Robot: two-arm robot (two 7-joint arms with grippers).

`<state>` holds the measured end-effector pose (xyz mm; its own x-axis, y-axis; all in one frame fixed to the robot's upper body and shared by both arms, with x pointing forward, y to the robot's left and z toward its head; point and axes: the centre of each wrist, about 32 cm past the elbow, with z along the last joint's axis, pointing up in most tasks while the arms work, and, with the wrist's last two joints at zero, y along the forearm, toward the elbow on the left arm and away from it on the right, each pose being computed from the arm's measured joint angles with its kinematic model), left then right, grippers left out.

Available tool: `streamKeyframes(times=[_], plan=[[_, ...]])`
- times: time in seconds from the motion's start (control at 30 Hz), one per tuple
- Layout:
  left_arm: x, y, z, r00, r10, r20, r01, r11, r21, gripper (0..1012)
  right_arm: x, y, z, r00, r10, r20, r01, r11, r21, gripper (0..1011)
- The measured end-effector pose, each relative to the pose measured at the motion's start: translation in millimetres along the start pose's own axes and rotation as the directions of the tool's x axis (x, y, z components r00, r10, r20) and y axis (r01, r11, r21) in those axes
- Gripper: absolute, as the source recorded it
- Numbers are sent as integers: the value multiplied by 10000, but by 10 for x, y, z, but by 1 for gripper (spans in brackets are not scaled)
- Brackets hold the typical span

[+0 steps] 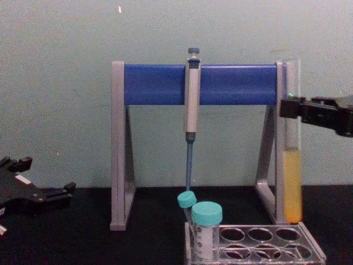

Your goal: Pick up the test tube from the test tube rack, shake it, then place it back into the test tube rack.

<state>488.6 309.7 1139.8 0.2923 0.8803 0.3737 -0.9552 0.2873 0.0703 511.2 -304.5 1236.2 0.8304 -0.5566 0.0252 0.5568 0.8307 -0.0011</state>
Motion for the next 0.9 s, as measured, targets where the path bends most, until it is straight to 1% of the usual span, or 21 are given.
streamKeyframes(times=[0.03, 0.1, 0.13, 0.27, 0.43, 0.57, 0.63, 0.73, 0.8, 0.9], plan=[[0, 0, 0, 10000, 0, 0, 0, 10000, 0, 1001, -2, -22, 10, 10000, -84, 46, 84, 9999, -70, 228], [0, 0, 0, 10000, 0, 0, 0, 10000, 0, 1001, 0, -92, 36, 9984, -510, 247, 516, 9983, -262, 228], [0, 0, 0, 10000, 0, 0, 0, 10000, 0, 1001, 0, -92, 36, 9984, -510, 247, 516, 9983, -262, 228], [0, 0, 0, 10000, 0, 0, 0, 10000, 0, 1001, -1, -129, 44, 9907, -1242, 564, 1261, 9915, -317, 229], [0, 0, 0, 10000, 0, 0, 0, 10000, -1, 1001, -14, -88, 23, 9764, -1902, 1019, 1933, 9809, -218, 228], [0, 0, 0, 10000, 1, 0, -1, 10000, 0, 1001, 2, -8, -19, 9633, -2373, 1255, 2387, 9711, 38, 228], [0, 0, 0, 10000, 1, -1, -1, 10000, 0, 1001, 5, 11, -28, 9616, -2432, 1269, 2440, 9697, 91, 228], [0, 0, 0, 10000, 0, 0, 0, 10000, 0, 1001, 27, 118, -75, 9610, -2478, 1228, 2458, 9688, 317, 228], [0, 0, 0, 10000, 0, -1, 0, 10000, 0, 1001, 30, 191, -98, 9679, -2243, 1132, 2206, 9744, 441, 228], [0, 0, 0, 10000, 0, 0, 0, 10000, 1, 1001, 34, 253, -117, 9759, -1949, 982, 1902, 9802, 552, 228]])
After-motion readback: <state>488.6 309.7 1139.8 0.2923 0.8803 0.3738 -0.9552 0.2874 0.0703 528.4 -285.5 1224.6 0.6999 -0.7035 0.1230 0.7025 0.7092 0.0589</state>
